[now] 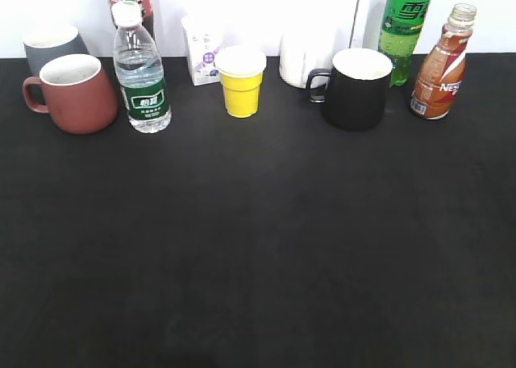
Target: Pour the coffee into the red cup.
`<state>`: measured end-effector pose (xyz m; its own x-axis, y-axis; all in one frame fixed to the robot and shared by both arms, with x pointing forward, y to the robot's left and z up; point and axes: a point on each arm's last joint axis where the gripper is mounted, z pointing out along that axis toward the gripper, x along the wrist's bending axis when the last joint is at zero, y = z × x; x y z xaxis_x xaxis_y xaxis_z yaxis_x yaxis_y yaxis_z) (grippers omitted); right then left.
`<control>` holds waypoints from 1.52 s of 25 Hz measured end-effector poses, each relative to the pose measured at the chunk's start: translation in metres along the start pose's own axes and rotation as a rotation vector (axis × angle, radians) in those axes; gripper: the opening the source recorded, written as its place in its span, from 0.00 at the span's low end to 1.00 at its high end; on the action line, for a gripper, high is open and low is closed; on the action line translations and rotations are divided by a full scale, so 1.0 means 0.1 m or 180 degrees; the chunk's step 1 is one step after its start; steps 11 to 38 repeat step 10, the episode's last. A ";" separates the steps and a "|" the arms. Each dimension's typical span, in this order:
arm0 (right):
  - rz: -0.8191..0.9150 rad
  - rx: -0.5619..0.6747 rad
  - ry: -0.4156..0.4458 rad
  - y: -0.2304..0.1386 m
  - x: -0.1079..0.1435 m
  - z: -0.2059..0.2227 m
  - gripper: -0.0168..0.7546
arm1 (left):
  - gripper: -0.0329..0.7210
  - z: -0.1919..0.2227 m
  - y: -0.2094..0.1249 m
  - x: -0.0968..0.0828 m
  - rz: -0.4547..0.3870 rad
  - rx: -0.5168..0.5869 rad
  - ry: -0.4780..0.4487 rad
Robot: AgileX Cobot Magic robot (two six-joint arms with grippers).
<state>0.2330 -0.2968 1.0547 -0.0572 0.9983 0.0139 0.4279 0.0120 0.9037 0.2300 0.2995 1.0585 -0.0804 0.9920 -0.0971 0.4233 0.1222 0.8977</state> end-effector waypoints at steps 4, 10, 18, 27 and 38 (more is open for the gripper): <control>0.0000 0.0000 0.0000 0.00 0.00 0.00 0.78 | 0.36 0.00 0.00 0.00 0.0000 0.0000 0.0000; 0.0003 0.0000 0.0000 0.00 0.00 0.00 0.78 | 0.36 0.00 0.00 0.00 0.0000 0.0000 0.0000; 0.0003 0.0000 0.0000 0.00 0.00 0.00 0.78 | 0.36 0.00 0.00 0.00 0.0000 0.0000 0.0000; 0.0003 0.0000 0.0000 0.00 0.00 0.00 0.78 | 0.36 0.00 0.00 0.00 0.0000 0.0000 0.0000; 0.0003 0.0000 0.0000 0.00 0.00 0.00 0.78 | 0.36 0.00 0.00 0.00 0.0000 0.0000 0.0000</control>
